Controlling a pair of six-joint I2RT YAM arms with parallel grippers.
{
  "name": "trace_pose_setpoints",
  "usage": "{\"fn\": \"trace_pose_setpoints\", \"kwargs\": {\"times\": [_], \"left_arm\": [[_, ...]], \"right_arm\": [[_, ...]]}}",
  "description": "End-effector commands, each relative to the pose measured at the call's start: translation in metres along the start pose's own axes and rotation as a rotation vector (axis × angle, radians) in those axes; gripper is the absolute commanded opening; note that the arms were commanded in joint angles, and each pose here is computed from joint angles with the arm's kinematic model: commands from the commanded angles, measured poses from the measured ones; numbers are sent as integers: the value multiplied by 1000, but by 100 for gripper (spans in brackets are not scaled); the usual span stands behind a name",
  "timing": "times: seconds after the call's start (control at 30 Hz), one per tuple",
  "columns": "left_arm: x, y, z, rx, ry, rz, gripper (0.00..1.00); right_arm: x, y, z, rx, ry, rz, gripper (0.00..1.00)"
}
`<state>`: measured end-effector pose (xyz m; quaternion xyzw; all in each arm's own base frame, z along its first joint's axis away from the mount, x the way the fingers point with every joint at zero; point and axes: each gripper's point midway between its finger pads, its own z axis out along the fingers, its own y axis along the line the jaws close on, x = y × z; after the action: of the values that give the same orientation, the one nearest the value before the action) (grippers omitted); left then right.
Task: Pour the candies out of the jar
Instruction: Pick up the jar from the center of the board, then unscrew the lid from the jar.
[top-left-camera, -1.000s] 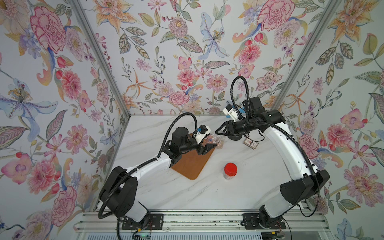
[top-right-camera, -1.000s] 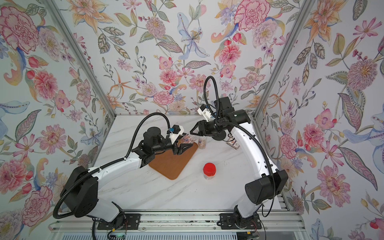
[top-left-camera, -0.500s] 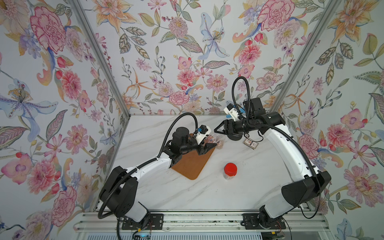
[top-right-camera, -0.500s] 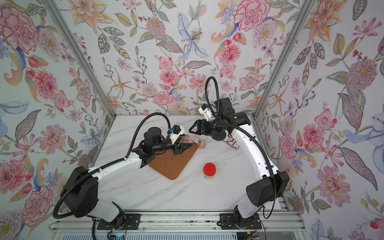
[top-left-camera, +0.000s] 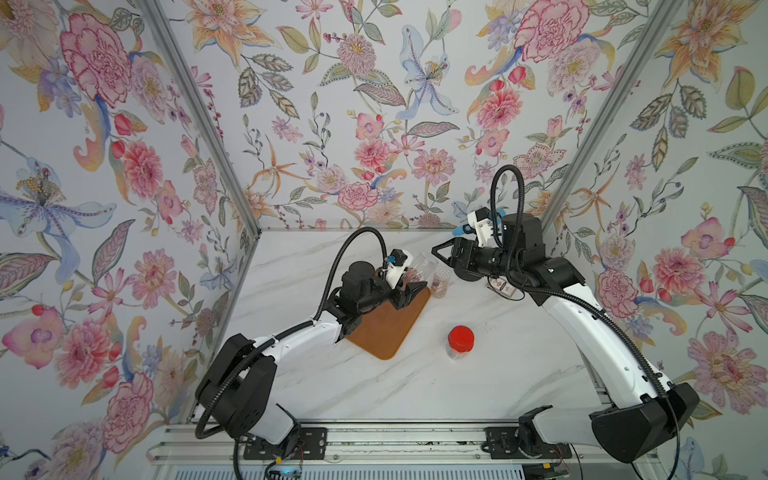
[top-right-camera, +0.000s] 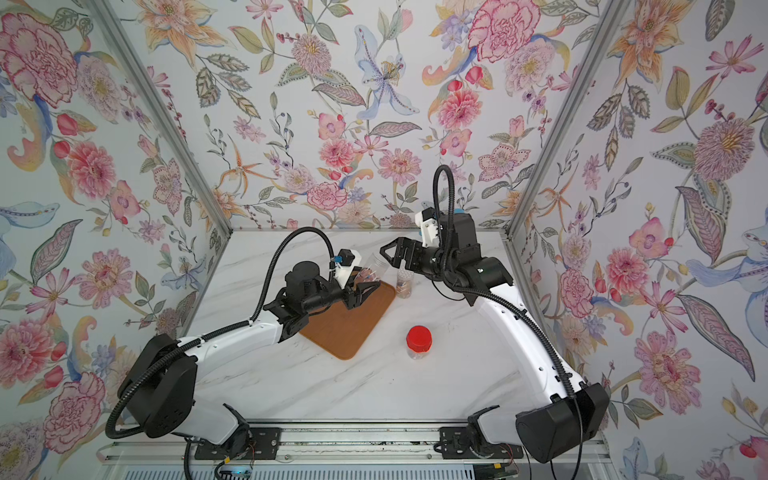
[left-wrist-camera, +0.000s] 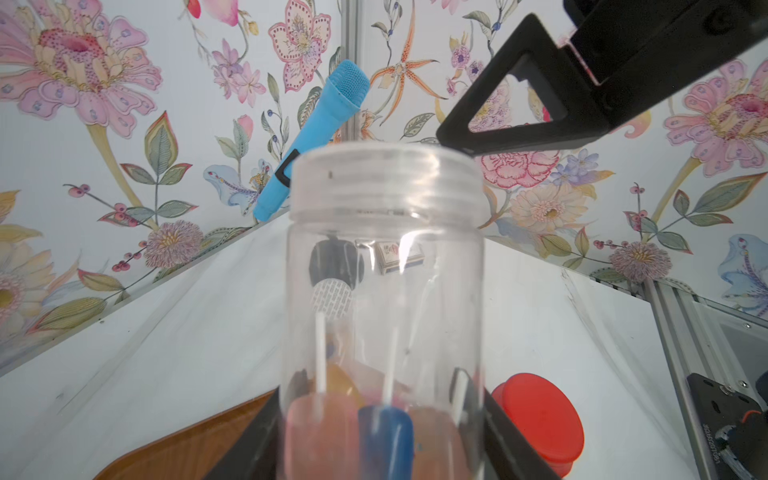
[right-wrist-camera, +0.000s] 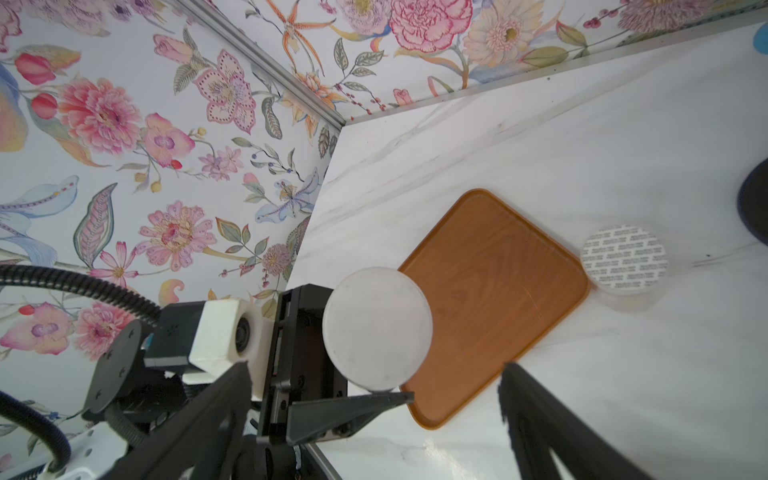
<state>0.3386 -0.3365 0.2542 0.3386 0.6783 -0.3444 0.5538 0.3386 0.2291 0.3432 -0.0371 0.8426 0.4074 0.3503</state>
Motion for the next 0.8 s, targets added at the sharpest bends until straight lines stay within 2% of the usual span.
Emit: {"fn": "trace_pose_setpoints", "kwargs": {"times": [0.0,0.47,0.77], "left_arm": [[-34,13,-12,-105,-118,-9,0],[-26,13,-13,-138,-98,-17,0],[-24,11,-16,-142,-92,-17,0]], "right_arm": [[-20,4,7,-15,-119,43,93],[-8,17,61,-17,-75,1,83],[-11,20,71,-17,-86,-10,72]]}}
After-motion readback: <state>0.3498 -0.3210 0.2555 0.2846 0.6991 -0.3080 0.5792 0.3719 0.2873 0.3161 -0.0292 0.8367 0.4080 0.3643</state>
